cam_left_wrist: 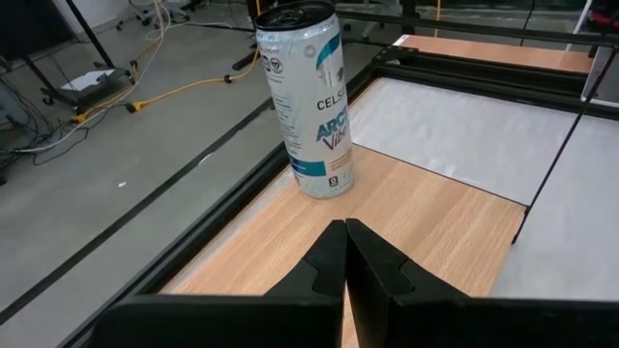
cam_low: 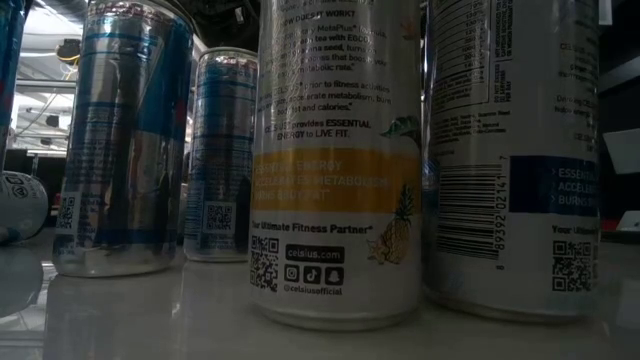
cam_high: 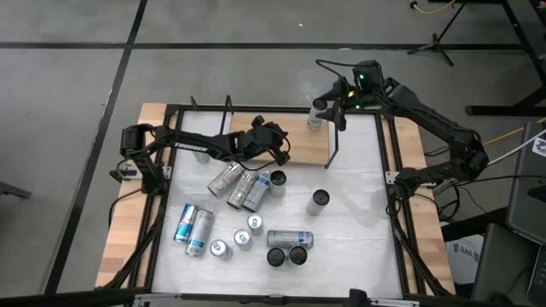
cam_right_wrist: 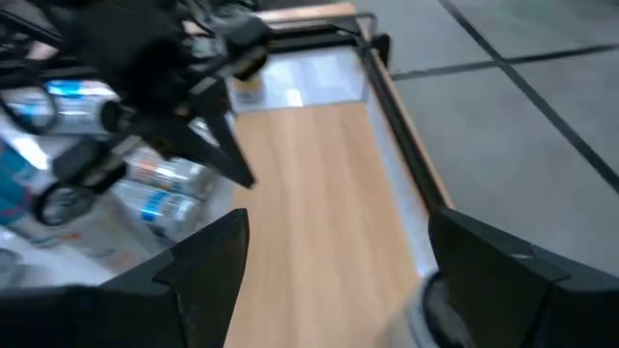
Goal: Place canned beverage on shelf
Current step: Put the white soda can on the shelf
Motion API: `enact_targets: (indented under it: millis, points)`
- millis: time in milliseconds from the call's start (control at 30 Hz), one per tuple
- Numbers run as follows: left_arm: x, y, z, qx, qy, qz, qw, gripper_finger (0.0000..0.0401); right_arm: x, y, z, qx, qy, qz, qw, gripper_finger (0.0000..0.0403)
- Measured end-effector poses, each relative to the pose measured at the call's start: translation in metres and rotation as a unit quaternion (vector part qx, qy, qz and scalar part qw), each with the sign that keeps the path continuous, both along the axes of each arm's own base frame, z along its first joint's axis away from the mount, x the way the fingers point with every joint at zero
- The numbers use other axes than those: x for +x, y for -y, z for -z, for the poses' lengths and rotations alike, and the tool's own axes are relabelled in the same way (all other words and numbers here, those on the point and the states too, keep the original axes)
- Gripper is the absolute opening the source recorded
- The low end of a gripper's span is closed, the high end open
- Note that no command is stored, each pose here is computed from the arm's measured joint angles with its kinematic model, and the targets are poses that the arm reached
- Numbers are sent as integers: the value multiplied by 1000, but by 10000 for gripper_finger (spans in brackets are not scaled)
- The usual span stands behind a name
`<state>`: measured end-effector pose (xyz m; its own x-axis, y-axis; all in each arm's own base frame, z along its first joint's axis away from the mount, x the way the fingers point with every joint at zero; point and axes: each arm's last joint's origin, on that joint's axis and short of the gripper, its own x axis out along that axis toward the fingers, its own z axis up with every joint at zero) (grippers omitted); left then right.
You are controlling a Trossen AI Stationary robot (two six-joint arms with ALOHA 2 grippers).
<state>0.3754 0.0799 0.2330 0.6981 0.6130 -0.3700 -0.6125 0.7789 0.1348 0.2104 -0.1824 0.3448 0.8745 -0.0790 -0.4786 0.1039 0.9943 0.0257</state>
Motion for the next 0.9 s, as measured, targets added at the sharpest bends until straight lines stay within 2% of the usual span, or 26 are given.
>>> enact_targets:
  millis: [200, 433, 600, 733, 900]
  points:
    - [-3, 0, -7, 1, 8, 0, 1000, 0, 12, -16, -1, 11, 12, -55, 998, 310]
    - [-20, 4, -43, 6, 49, 6, 999, 0, 36, -49, -5, -7, 31, -129, 991, 310]
    - [-43, 10, -74, -2, 66, 36, 997, 0, 50, -68, -10, -30, 56, -164, 984, 310]
    - [-68, 15, -94, -14, 58, 60, 996, 0, 57, -82, -11, -44, 58, -174, 982, 310]
    - [-99, 23, -110, -22, 27, 64, 997, 0, 66, -97, -7, -43, 48, -195, 979, 310]
